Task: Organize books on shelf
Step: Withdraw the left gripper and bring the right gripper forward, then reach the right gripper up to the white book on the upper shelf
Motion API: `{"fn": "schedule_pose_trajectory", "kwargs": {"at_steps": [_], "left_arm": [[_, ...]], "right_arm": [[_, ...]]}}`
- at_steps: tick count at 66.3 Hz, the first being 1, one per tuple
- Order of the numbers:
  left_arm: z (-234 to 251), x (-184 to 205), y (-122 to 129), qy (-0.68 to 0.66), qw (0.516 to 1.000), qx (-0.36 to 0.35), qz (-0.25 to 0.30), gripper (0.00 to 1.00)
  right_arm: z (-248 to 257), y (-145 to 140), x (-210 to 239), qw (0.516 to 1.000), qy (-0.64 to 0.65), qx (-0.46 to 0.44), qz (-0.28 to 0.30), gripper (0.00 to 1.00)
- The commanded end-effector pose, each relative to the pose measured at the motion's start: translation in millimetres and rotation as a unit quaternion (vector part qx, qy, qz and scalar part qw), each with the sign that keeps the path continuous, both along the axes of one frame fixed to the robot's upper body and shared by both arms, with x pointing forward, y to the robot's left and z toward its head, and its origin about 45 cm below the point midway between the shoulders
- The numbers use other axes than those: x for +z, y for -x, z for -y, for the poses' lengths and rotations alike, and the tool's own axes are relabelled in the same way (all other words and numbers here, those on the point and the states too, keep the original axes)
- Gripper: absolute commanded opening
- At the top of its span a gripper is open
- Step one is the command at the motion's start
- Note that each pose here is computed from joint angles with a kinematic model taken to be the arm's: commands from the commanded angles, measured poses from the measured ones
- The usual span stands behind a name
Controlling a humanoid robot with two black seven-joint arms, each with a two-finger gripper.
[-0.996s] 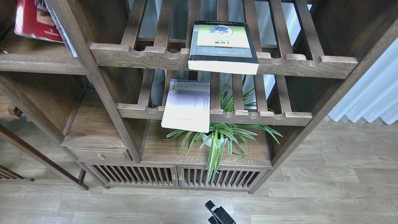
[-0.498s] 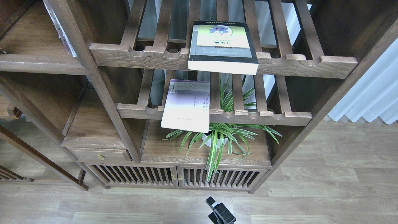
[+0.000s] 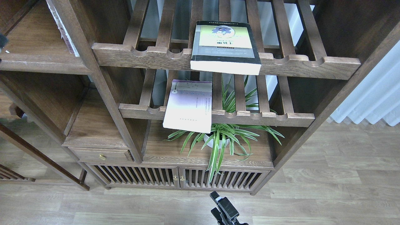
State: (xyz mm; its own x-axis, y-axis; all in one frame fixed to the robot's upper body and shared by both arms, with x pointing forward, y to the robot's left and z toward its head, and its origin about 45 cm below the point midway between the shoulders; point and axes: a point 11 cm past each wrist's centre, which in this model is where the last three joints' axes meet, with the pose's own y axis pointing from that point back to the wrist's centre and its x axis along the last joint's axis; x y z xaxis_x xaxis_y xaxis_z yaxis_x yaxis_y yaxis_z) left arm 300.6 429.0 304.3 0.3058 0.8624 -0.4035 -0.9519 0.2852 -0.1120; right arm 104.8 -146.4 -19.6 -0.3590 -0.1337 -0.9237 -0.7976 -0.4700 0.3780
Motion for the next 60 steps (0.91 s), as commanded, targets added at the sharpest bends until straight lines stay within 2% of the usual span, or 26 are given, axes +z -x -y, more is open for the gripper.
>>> {"fn": "schedule_pose_trajectory", "kwargs": {"at_steps": [1, 4, 6, 10, 26, 32, 40, 50, 55, 57, 60], "left_arm": [[6, -35, 14, 0.034, 0.999, 0.006, -0.036, 1.0], [9, -46, 20, 0.046, 0.998, 0.008, -0.047, 1.0], [15, -69, 31, 0.073, 0.995, 0.014, -0.07, 1.0], [19, -80, 34, 0.092, 0.993, 0.019, -0.077, 1.0], [22, -97, 43, 0.105, 0.989, 0.025, -0.099, 1.0], [27, -102, 44, 0.108, 0.988, 0.019, -0.107, 1.0], [29, -109, 45, 0.11, 0.987, 0.017, -0.116, 1.0], [29, -111, 46, 0.11, 0.986, 0.018, -0.12, 1.0], [28, -111, 46, 0.111, 0.986, 0.018, -0.12, 1.0], [26, -116, 47, 0.112, 0.985, 0.022, -0.127, 1.0], [25, -119, 47, 0.114, 0.985, 0.025, -0.131, 1.0]], "right_arm": [[6, -15, 5, 1.0, 0.0, -0.023, 0.013, 0.99], [9, -18, 6, 0.999, 0.0, -0.029, 0.015, 0.99], [13, -24, 11, 0.999, -0.004, -0.038, 0.023, 0.98], [11, -27, 19, 0.998, -0.014, -0.042, 0.033, 0.98], [42, -29, 47, 0.997, -0.012, -0.045, 0.066, 0.97], [54, -46, 68, 0.992, -0.023, -0.075, 0.097, 0.94], [60, -54, 80, 0.99, -0.026, -0.082, 0.115, 0.95], [103, -79, 88, 0.983, 0.012, -0.111, 0.144, 0.96], [125, -97, 100, 0.978, 0.032, -0.121, 0.17, 0.97], [133, -113, 111, 0.972, 0.038, -0.127, 0.192, 0.99], [136, -119, 115, 0.97, 0.037, -0.133, 0.2, 0.99]]}}
